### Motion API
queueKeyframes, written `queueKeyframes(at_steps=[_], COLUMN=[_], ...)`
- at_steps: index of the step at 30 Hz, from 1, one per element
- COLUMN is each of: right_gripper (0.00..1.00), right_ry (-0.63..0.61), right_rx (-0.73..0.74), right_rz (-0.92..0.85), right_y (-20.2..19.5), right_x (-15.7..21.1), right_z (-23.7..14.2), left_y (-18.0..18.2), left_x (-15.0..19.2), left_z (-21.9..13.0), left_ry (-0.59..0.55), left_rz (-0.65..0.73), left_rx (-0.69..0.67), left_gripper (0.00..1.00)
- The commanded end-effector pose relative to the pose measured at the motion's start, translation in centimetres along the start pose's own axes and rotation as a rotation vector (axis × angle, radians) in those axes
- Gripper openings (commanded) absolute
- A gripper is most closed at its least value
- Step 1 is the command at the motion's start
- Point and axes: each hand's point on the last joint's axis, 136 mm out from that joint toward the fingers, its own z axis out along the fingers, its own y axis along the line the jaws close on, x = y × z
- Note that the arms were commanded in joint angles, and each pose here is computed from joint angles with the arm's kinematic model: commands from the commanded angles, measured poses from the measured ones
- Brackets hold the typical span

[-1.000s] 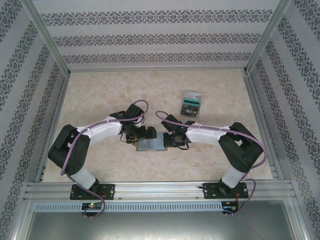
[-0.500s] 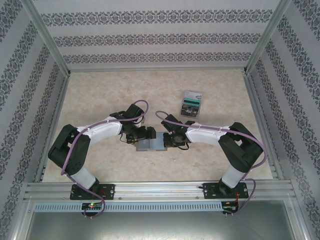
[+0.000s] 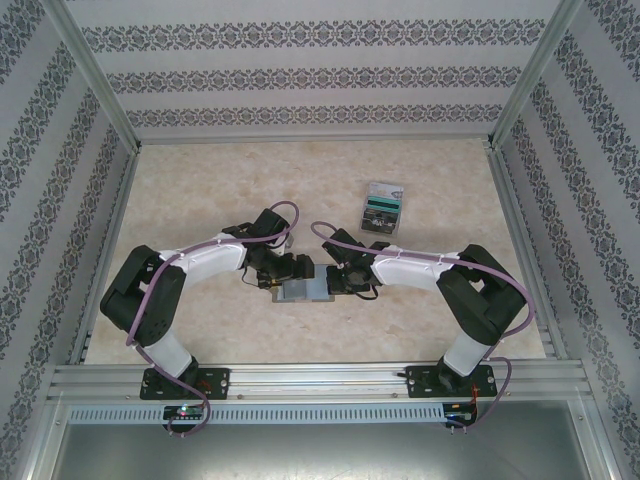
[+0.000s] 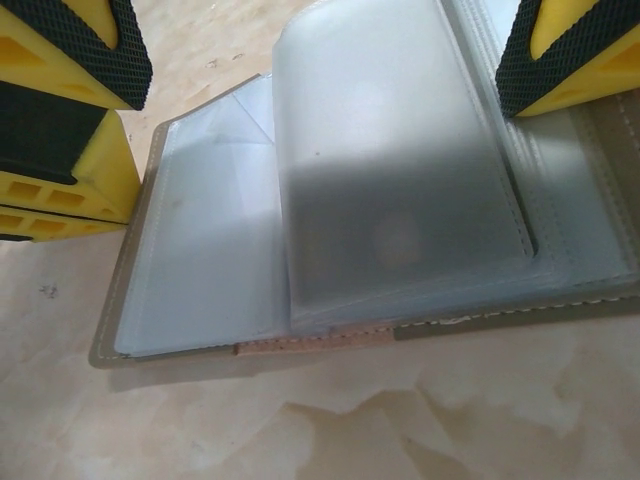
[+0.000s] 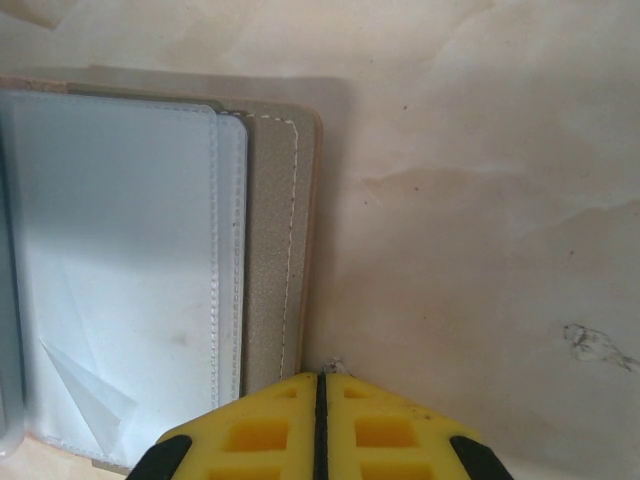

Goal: Take the credit cards out of the card holder

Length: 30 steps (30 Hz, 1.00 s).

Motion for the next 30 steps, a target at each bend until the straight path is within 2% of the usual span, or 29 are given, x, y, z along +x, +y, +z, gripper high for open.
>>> queueKeyframes(at_steps=[1, 8, 21, 27, 30], right_gripper=[0.0, 0.0, 0.02, 0.07, 0.07], right_ry=[0.014, 0.015, -0.06, -0.114, -0.115], right_rx=[-0.041, -0.04, -0.009, -0.062, -0.122], right_rz=[-0.015, -0.015, -0.009, -0.021, -0.031], right_y=[1.5, 1.4, 0.4, 1.9, 3.7], right_x=[0.2, 0.3, -1.4, -3.1, -3.7], right_z=[1.0, 1.0, -1.4, -3.7, -4.5], left_y=[-1.5, -1.6, -1.1, -0.4, 0.7], left_x=[0.4, 0.3, -0.2, -0.5, -0.5], left_z=[0.1, -0.5, -3.2, -4.4, -4.4], left_ry=[0.007, -0.006, -0.058, -0.094, -0.1], left_rz=[0.035, 0.044, 0.083, 0.082, 0.064], left_rx=[0.066, 0.062, -0.014, -0.029, -0.041], left_gripper=[0.93, 1.0, 1.0, 1.0, 0.94])
